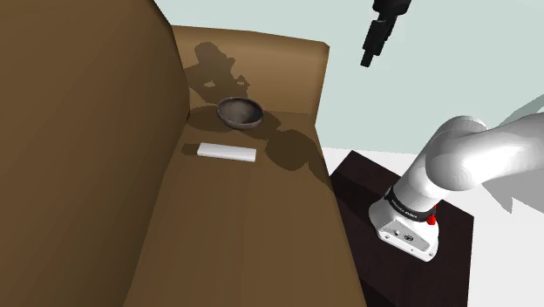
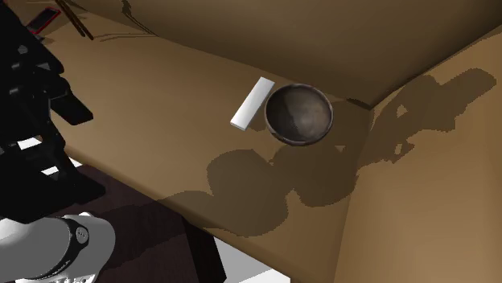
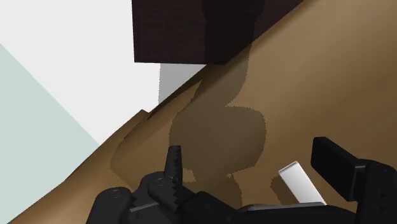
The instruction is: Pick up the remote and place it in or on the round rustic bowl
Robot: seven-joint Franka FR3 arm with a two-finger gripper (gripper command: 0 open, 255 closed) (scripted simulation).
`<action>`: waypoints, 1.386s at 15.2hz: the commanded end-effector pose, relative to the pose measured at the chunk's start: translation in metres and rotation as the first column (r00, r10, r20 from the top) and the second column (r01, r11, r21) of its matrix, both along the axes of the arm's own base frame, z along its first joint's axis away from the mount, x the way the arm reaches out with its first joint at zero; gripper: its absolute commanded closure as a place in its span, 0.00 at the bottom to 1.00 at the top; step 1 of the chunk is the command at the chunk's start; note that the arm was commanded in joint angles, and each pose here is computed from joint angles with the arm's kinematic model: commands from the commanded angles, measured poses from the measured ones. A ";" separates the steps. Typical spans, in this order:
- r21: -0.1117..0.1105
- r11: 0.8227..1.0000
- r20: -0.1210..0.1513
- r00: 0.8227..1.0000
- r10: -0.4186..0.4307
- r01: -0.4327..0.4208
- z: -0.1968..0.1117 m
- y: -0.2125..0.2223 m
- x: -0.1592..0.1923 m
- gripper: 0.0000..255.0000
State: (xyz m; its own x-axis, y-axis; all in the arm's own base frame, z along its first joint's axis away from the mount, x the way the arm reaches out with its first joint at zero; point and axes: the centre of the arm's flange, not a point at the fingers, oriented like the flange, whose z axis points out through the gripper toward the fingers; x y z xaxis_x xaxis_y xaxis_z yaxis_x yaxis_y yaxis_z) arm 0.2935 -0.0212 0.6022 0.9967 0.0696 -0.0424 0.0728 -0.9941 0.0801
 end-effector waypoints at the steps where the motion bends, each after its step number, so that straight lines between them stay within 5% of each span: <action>1: 0.000 1.000 0.000 1.000 0.000 0.000 0.000 0.000 0.000 0.00; 21: 0.042 0.975 0.008 0.976 0.220 -0.220 -0.178 0.101 0.159 0.00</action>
